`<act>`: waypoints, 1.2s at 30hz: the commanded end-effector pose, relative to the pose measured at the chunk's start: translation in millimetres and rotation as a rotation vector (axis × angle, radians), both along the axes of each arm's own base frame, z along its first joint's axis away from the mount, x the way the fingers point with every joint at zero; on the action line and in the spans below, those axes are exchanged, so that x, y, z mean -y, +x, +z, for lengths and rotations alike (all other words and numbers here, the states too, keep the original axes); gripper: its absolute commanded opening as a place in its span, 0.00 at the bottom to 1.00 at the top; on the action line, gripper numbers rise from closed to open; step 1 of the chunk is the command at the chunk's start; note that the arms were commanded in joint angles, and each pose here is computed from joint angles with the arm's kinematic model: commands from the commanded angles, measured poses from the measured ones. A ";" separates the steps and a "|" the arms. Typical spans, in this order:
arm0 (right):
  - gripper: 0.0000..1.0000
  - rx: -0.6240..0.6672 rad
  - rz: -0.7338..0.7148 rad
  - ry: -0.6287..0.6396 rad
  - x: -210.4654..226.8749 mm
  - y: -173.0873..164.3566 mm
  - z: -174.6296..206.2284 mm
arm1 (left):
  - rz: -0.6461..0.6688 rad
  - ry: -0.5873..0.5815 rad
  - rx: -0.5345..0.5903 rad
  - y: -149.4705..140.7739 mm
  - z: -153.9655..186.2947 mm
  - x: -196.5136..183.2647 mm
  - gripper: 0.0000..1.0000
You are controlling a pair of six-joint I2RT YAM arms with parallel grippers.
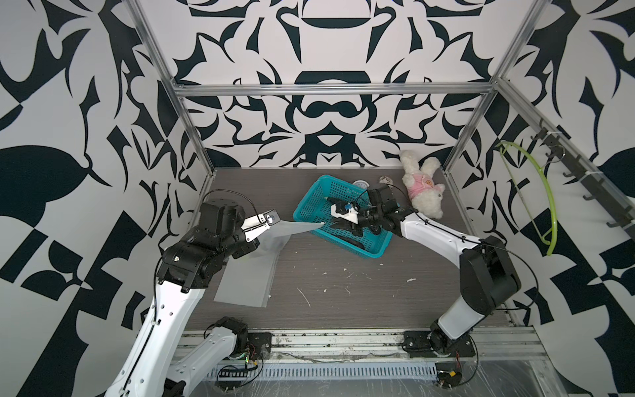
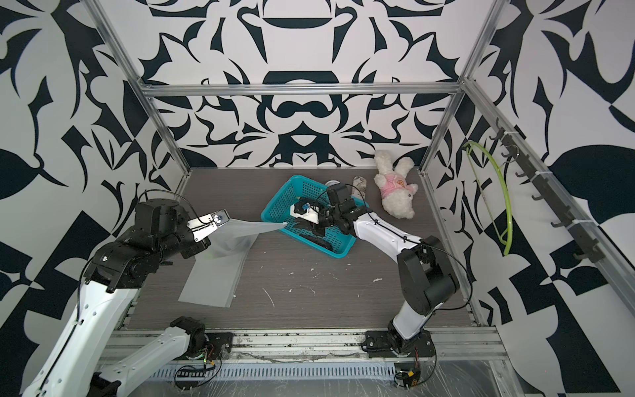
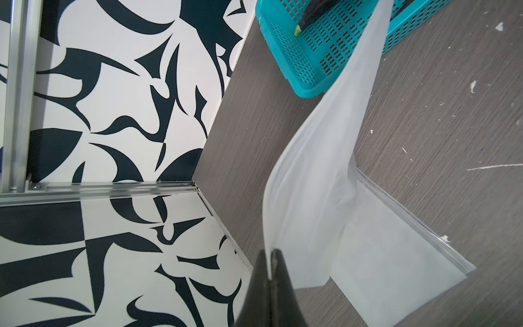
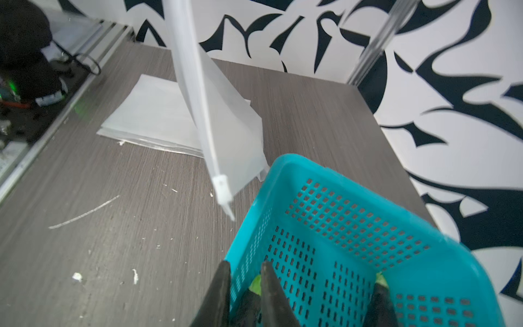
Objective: Place the eggplant in a zip-top bag and seal the zipper
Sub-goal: Zip the zipper on the zipper food storage bag, then place the zipper food storage bag at the center of the board.
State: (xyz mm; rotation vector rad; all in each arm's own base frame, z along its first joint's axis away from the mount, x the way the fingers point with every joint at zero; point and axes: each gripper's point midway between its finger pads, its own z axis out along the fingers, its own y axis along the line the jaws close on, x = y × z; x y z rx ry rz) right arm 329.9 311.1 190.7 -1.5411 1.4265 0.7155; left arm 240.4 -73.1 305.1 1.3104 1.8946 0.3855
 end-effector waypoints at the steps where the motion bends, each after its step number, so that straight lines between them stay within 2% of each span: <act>1: 0.29 0.011 -0.002 0.076 -1.6 -4.4 39.0 | -0.021 -0.034 -0.027 -2.9 0.7 6.5 0.00; 8: 0.38 0.051 0.008 0.119 0.5 -12.8 55.0 | -0.066 -0.095 -0.118 -13.7 0.8 19.0 0.00; 11: 0.48 0.036 0.069 0.187 -4.2 -25.6 65.4 | -0.082 -0.114 -0.158 -17.6 3.5 23.7 0.00; 13: 0.60 0.021 0.132 0.238 -13.4 -39.6 76.5 | -0.087 -0.120 -0.216 -21.4 -0.3 26.1 0.00; 16: 0.60 0.040 0.164 0.235 -26.6 -47.0 77.6 | -0.087 -0.126 -0.242 -22.7 -1.3 27.7 0.00; 23: 0.60 0.077 0.112 0.257 -30.4 -33.0 75.0 | -0.112 -0.148 -0.181 -27.8 13.5 27.5 0.00; 29: 0.60 0.062 0.111 0.262 -36.9 -24.5 75.7 | -0.151 -0.181 -0.064 -32.5 34.6 29.6 0.00; 34: 0.60 0.080 0.050 0.272 -31.4 -21.2 80.3 | -0.037 -0.259 0.101 -12.4 73.0 20.5 0.00; 36: 0.60 0.074 0.027 0.273 -28.5 -21.9 80.7 | 0.017 -0.286 0.097 -3.0 79.1 16.6 0.00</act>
